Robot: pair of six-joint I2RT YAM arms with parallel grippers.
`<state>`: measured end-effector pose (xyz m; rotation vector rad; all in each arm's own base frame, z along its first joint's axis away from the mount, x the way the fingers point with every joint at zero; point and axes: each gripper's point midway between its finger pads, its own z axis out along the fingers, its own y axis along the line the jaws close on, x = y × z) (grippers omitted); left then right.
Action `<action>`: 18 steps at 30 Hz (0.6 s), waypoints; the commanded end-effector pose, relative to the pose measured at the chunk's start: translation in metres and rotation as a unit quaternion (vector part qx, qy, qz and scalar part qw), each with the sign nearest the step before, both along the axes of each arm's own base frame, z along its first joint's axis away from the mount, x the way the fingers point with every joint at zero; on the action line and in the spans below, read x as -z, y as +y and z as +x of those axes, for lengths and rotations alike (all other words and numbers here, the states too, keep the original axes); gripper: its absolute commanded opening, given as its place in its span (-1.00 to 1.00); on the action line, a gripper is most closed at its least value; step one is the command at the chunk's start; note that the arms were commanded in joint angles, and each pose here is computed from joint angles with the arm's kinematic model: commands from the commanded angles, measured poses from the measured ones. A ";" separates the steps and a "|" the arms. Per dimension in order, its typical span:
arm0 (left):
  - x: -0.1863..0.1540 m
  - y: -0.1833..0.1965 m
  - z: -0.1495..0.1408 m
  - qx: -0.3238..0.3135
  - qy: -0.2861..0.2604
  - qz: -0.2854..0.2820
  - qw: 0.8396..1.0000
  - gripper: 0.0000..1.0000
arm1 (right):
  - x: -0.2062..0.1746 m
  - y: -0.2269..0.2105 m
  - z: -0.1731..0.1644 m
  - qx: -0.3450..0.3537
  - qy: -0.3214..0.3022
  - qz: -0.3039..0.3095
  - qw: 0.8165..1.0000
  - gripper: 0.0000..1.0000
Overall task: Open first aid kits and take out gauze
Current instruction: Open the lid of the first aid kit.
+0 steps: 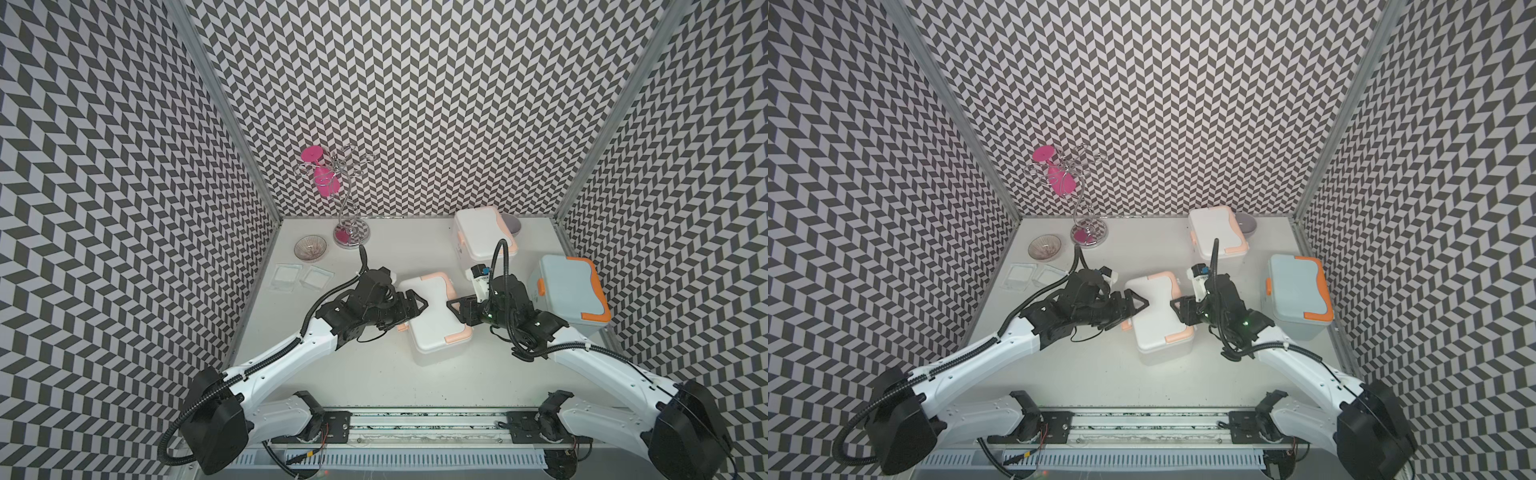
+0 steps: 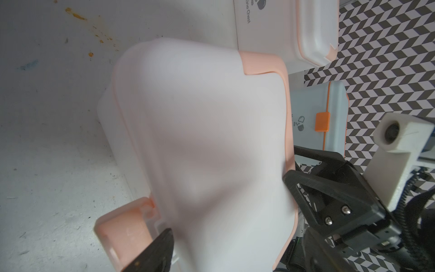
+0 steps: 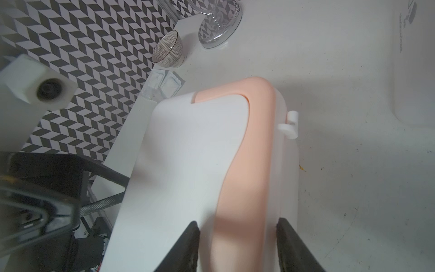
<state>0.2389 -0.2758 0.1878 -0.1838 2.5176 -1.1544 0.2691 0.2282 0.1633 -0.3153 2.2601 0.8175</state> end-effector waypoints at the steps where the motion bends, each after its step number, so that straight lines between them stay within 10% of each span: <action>1: -0.006 -0.001 0.003 -0.002 -0.011 0.005 1.000 0.73 | 0.035 -0.002 -0.022 -0.020 0.058 -0.030 0.998 0.02; 18: -0.003 0.008 0.002 -0.014 -0.013 0.016 1.000 0.74 | 0.036 -0.001 -0.023 -0.023 0.058 -0.029 0.998 0.02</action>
